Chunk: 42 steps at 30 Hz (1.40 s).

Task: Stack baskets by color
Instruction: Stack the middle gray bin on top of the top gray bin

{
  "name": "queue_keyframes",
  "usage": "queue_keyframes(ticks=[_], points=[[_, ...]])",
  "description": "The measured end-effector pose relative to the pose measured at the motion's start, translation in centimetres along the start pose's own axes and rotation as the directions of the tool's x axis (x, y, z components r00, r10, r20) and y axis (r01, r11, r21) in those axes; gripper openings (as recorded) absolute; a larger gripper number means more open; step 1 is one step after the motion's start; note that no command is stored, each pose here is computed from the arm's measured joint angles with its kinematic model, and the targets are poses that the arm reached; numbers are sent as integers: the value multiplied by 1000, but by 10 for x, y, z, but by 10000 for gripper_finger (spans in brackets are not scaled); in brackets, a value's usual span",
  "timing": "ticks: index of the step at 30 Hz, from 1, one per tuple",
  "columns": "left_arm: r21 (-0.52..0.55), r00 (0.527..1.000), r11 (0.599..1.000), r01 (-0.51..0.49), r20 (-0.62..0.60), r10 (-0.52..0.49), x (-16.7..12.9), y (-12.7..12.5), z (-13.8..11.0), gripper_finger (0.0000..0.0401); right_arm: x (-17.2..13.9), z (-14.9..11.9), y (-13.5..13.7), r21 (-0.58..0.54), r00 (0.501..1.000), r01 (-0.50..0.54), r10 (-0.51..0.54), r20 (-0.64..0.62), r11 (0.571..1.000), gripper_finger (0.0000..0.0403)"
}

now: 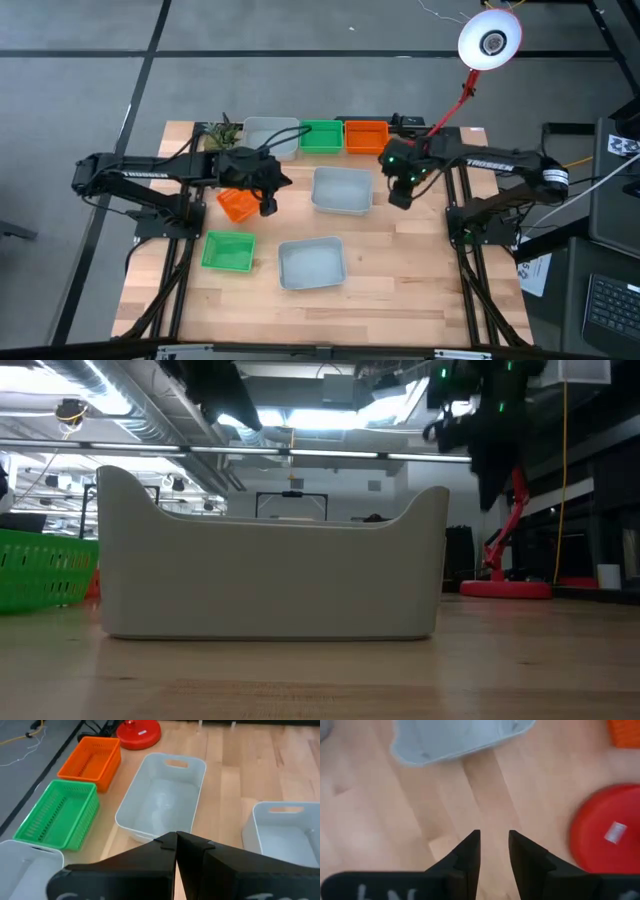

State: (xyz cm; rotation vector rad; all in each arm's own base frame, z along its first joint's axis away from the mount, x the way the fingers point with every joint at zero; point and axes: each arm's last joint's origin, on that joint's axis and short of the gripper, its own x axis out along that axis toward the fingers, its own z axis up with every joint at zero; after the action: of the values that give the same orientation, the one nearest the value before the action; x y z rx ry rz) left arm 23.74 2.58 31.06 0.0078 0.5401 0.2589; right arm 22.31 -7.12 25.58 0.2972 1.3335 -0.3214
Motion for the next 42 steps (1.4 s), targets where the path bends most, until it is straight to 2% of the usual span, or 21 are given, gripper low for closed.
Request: queue_keyframes(ticks=[7,10,13,16,20,24,29,32,35,39,42], points=[[3,1000,1000,-2,-15,2,0,0,-1,0,63,13,-2,73,993,39,-47,112,997,100],[6,1000,1000,-9,-26,9,3,0,-2,0,79,31,0,90,976,28,-46,212,996,100],[7,999,1000,-28,-21,28,2,1,-2,0,86,53,6,43,946,7,-20,323,999,100],[22,999,999,-31,-26,32,2,1,-2,0,78,66,13,-28,940,-33,41,338,999,100],[37,997,999,-34,-70,37,4,2,-7,0,63,60,19,-45,975,-44,53,214,998,100],[28,976,999,-18,-216,23,28,7,-21,5,46,42,23,-52,995,-28,32,90,998,100],[7,949,1000,5,-316,-2,69,15,-35,52,22,14,21,28,998,61,-62,14,998,100],[20,939,1000,-16,-342,22,87,22,-32,86,8,2,20,67,996,80,-82,30,995,100],[82,949,995,-49,-308,73,98,28,-15,108,-3,-8,19,71,994,74,-79,69,995,100],[210,951,975,-71,-281,130,117,45,5,113,-13,-20,16,80,990,60,-69,120,995,100],[240,941,970,-30,-320,108,134,60,7,111,-15,-30,14,105,988,51,-66,140,993,100]])
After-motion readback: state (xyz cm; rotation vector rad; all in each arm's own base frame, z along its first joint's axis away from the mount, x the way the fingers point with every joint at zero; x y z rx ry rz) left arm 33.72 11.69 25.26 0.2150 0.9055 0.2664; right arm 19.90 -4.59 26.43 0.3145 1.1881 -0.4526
